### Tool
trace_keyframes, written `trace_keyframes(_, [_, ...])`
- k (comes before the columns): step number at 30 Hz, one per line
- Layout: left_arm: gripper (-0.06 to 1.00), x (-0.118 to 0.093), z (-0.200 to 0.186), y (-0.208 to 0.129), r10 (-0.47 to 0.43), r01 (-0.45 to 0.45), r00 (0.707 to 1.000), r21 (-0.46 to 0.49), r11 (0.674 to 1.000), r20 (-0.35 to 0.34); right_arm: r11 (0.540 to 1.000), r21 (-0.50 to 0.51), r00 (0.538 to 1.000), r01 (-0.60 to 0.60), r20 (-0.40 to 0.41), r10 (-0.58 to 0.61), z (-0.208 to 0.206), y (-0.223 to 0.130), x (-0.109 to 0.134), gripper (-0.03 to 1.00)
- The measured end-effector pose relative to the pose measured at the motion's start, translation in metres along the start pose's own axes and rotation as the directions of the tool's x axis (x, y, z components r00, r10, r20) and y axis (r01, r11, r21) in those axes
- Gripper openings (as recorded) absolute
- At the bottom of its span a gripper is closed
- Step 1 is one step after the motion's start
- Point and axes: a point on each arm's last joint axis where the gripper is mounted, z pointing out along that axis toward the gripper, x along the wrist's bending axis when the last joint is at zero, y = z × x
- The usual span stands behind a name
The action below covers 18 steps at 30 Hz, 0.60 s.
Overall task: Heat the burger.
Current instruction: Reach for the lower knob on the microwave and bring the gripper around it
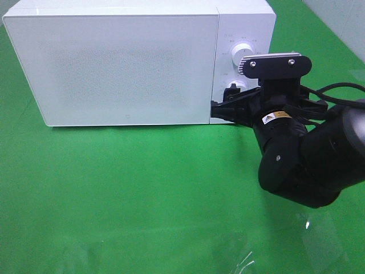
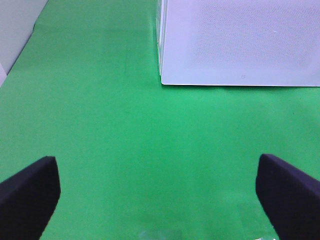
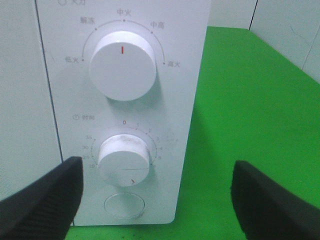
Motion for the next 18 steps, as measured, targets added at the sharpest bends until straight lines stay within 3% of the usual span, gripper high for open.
trace_keyframes(18, [0.99, 0.0, 0.0, 0.0, 0.0, 0.0, 1.0, 0.0, 1.0, 0.0, 1.0, 0.004, 0.999, 0.015, -0.047, -0.015, 0.034, -0.014, 0.022, 0.77])
